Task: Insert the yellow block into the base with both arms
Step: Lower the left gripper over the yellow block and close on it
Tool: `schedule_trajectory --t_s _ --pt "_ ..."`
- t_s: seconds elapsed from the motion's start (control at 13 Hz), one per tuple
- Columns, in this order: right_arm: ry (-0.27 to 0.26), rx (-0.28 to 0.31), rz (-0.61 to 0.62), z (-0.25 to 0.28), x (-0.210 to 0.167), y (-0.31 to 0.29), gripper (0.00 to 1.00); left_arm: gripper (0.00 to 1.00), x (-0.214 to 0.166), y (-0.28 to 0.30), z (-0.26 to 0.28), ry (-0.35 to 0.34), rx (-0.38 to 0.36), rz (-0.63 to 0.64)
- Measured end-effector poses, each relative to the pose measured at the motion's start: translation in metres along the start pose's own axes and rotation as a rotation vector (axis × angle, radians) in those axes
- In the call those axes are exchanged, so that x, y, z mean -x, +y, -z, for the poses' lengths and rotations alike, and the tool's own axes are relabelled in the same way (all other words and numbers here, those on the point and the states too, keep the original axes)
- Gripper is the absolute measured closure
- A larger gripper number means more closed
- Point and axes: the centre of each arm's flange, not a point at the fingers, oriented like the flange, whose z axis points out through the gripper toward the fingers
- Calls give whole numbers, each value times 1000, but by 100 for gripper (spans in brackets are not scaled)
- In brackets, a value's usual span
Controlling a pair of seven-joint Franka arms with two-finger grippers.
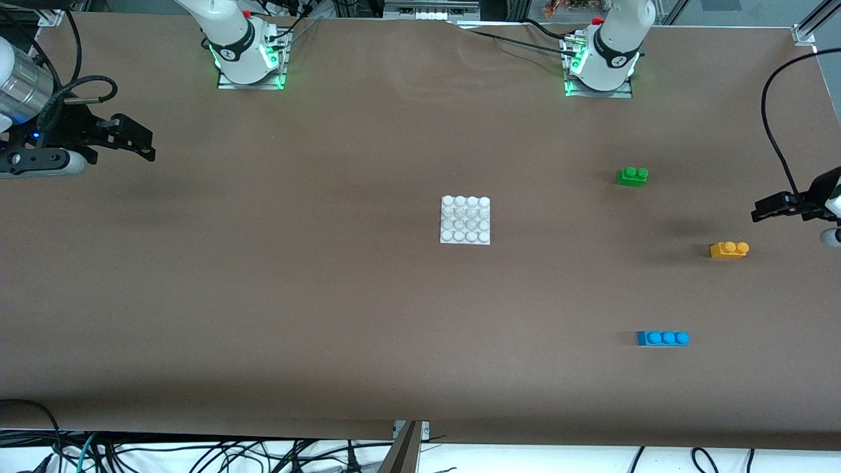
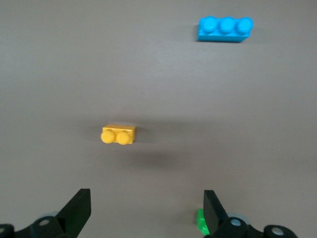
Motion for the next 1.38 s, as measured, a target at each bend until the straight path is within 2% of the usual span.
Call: schedule_trajectory --t_s 0.31,0.46,0.69,1.0,1.38 --pt "-3 1 -3 -1 -1 1 0 0 -8 -39 -37 28 -6 -4" --pt "-5 1 -3 -2 -1 2 0 0 -23 -50 -77 59 -17 -44" --pt "-6 1 -4 -2 -1 2 0 0 -27 -66 -134 46 -15 -63" --pt "-6 1 -4 -3 -1 2 0 0 -29 -71 -160 72 -23 -61" --pt "-7 1 -6 -3 -1 3 0 0 -27 -69 -200 74 -19 -65"
